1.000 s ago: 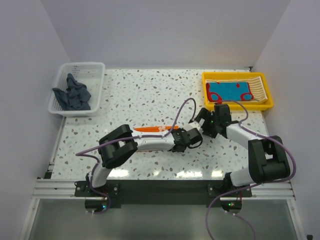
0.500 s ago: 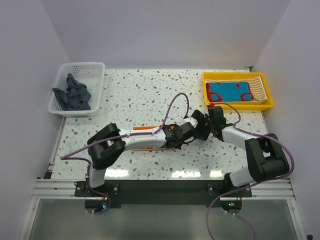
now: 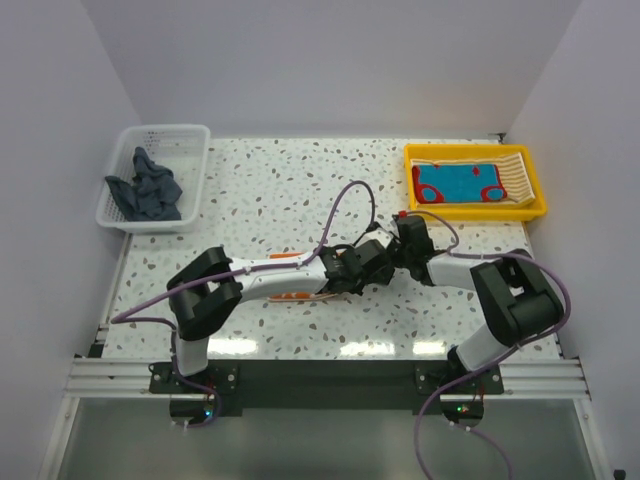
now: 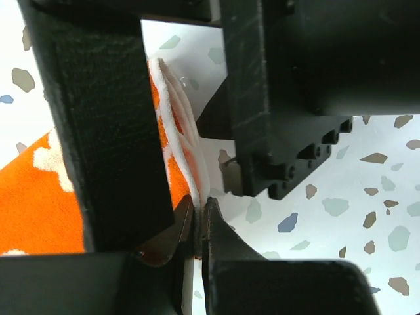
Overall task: Fold and stack the towels
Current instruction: Neatly place the folded towel into the bin
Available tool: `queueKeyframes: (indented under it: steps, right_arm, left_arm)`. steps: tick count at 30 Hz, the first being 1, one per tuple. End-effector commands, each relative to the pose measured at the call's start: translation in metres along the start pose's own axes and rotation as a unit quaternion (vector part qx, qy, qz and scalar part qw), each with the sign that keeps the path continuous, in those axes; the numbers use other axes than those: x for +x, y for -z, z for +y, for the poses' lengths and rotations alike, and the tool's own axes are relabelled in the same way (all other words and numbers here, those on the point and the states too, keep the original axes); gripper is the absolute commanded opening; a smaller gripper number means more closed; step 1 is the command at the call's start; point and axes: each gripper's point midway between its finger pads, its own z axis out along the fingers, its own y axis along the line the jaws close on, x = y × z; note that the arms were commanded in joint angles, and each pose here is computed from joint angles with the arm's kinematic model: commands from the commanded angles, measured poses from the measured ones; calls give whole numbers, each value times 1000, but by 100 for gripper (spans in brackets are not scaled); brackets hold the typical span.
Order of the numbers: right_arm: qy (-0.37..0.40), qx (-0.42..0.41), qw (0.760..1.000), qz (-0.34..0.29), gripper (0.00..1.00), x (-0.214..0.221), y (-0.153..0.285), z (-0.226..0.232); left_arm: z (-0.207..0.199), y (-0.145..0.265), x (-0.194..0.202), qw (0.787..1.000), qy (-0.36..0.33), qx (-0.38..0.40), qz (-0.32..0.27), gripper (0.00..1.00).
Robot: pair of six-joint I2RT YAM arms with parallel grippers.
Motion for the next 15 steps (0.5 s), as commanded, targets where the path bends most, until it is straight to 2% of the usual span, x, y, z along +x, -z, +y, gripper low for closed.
queueKeyframes:
  steps: [1, 7, 11, 14, 15]
  right_arm:
    - [-39, 98, 993, 53, 97, 41, -6, -59]
    - [-37, 105, 992, 67, 90, 52, -8, -67]
    - [-33, 96, 992, 73, 77, 51, -14, -63]
    - [-27, 92, 993, 74, 55, 50, -15, -60]
    - [-19, 93, 993, 71, 51, 49, -15, -60]
  left_arm:
    - [-5, 9, -24, 999, 24, 14, -40, 0]
    - [-8, 4, -26, 999, 24, 15, -38, 0]
    - [-8, 3, -23, 999, 25, 14, -35, 0]
    - [-9, 2, -24, 999, 26, 14, -37, 0]
    - [-9, 0, -23, 999, 24, 13, -35, 0]
